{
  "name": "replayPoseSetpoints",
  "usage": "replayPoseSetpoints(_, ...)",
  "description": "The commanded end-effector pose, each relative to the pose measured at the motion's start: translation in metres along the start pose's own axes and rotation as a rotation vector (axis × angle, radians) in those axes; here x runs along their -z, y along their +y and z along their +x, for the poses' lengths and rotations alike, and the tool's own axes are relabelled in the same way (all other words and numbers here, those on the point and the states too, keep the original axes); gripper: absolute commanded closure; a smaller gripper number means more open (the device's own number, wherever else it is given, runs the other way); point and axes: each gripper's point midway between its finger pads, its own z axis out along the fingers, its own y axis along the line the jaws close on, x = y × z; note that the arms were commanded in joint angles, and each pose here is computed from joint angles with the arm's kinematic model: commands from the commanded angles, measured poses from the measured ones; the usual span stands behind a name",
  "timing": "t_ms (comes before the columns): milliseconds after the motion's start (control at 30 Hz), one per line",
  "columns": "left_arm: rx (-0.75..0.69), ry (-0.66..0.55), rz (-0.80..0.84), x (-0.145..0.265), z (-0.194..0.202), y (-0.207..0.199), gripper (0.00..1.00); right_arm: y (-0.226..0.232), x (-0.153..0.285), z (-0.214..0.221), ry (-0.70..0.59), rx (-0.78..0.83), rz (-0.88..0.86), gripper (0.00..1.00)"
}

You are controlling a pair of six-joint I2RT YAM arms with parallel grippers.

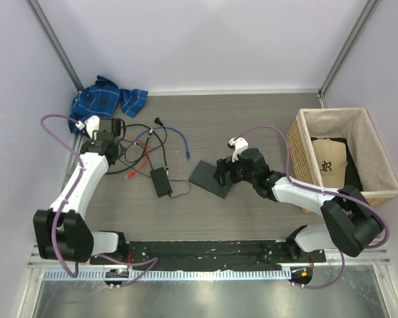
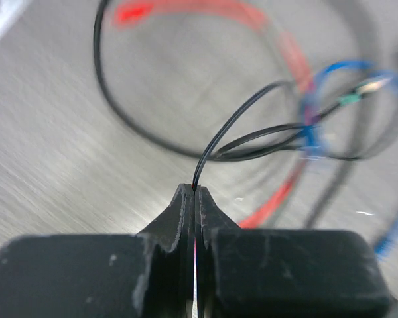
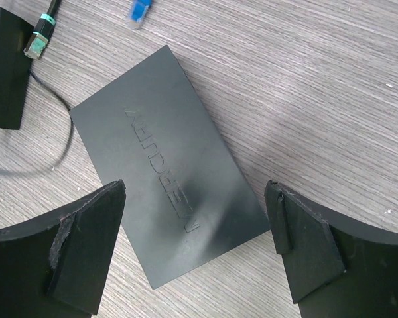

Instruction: Insert the plug into the switch port

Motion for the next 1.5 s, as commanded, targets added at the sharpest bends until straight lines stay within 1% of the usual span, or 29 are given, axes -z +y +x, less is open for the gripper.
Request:
replayPoseSetpoints(0,-0.056,-0.119,0.106,0.063,-0.040,-0.015,1.00,0.007,0.001,-0.018,-0.058,-0.005,-0.021,0.05)
replayPoseSetpoints(33,-0.071,-0.135,0.170,0.081,-0.044,-0.029,1.00,0.007,0.001,-0.018,-0.060,-0.005,-0.020,0.05)
replayPoseSetpoints(67,-0.087,-0.132,0.187,0.093,-0.043,-0.031,1.00,0.008,0.001,-0.017,-0.059,-0.002,-0.023,0.05)
replayPoseSetpoints(133,-0.104,-0.168,0.275,0.126,-0.049,-0.043,1.00,0.008,0.001,-0.018,-0.060,-0.003,-0.023,0.05)
replayPoseSetpoints(200,-0.119,-0.166,0.350,0.149,-0.046,-0.050,1.00,0.008,0.001,-0.018,-0.062,-0.003,-0.022,0.05)
replayPoseSetpoints(233,-0.130,-0.169,0.434,0.169,-0.043,-0.057,1.00,0.008,0.002,-0.018,-0.065,-0.004,-0.024,0.05)
replayPoseSetpoints(300,-0.154,-0.127,0.579,0.191,-0.029,-0.075,1.00,0.008,0.001,-0.017,-0.062,-0.003,-0.025,0.05)
replayPoseSetpoints(367,-0.194,-0.062,0.740,0.212,-0.003,-0.092,1.00,0.008,0.001,-0.018,-0.065,-0.004,-0.026,0.05)
replayPoseSetpoints(400,-0.208,-0.037,0.762,0.213,0.007,-0.094,1.00,0.008,0.001,-0.016,-0.060,-0.004,-0.025,0.05)
replayPoseSetpoints(467,-0.234,0.021,0.756,0.201,0.028,-0.092,1.00,0.008,0.000,-0.016,-0.058,-0.003,-0.026,0.05)
replayPoseSetpoints(533,-0.254,0.080,0.715,0.181,0.053,-0.084,1.00,0.009,0.000,-0.016,-0.059,-0.004,-0.034,0.05)
replayPoseSetpoints(600,-0.236,0.125,0.722,0.174,0.068,-0.083,1.00,0.010,0.000,-0.016,-0.063,-0.003,-0.040,0.05)
replayPoseSetpoints(633,-0.244,0.166,0.702,0.162,0.086,-0.077,1.00,0.012,0.001,-0.017,-0.071,-0.004,-0.052,0.05)
replayPoseSetpoints(667,-0.226,0.179,0.717,0.161,0.092,-0.079,1.00,0.014,0.001,-0.018,-0.075,-0.002,-0.060,0.05)
replayPoseSetpoints(700,-0.243,0.222,0.710,0.153,0.110,-0.074,1.00,0.016,0.001,-0.019,-0.085,-0.003,-0.070,0.05)
replayPoseSetpoints(767,-0.253,0.249,0.722,0.151,0.126,-0.074,1.00,0.020,0.002,-0.018,-0.087,-0.005,-0.097,0.05)
replayPoseSetpoints(900,-0.279,0.341,0.691,0.135,0.171,-0.061,1.00,0.023,0.001,-0.019,-0.095,-0.007,-0.115,0.05)
replayPoseSetpoints(1033,-0.320,0.413,0.656,0.126,0.204,-0.051,0.94,0.021,-0.001,-0.017,-0.090,-0.007,-0.103,0.05)
replayPoseSetpoints(1133,-0.346,0.455,0.649,0.128,0.223,-0.045,0.79,0.021,-0.002,-0.016,-0.083,-0.006,-0.108,0.05)
replayPoseSetpoints(1167,-0.364,0.463,0.658,0.131,0.228,-0.043,0.66,0.021,-0.002,-0.016,-0.081,-0.002,-0.107,0.05)
replayPoseSetpoints(1233,-0.381,0.470,0.652,0.133,0.233,-0.039,0.53,0.020,-0.002,-0.015,-0.076,0.001,-0.098,0.05)
replayPoseSetpoints(1267,-0.396,0.462,0.649,0.133,0.233,-0.038,0.38,0.019,-0.002,-0.015,-0.074,0.001,-0.091,0.05)
replayPoseSetpoints(1300,-0.401,0.449,0.652,0.135,0.229,-0.040,0.33,0.015,-0.002,-0.015,-0.071,0.001,-0.067,0.05)
replayPoseSetpoints(1333,-0.436,0.434,0.646,0.134,0.226,-0.037,0.27,0.012,-0.002,-0.015,-0.065,0.000,-0.051,0.05)
replayPoseSetpoints(1367,-0.442,0.388,0.652,0.137,0.214,-0.043,0.16,0.009,-0.003,-0.014,-0.058,-0.002,-0.036,0.05)
replayPoseSetpoints(1433,-0.494,0.346,0.627,0.137,0.202,-0.042,0.13,0.003,-0.002,-0.014,-0.048,-0.012,0.003,0.05)
replayPoseSetpoints(1467,-0.534,0.299,0.653,0.144,0.189,-0.051,0.11,0.001,-0.002,-0.014,-0.044,-0.015,0.015,0.04)
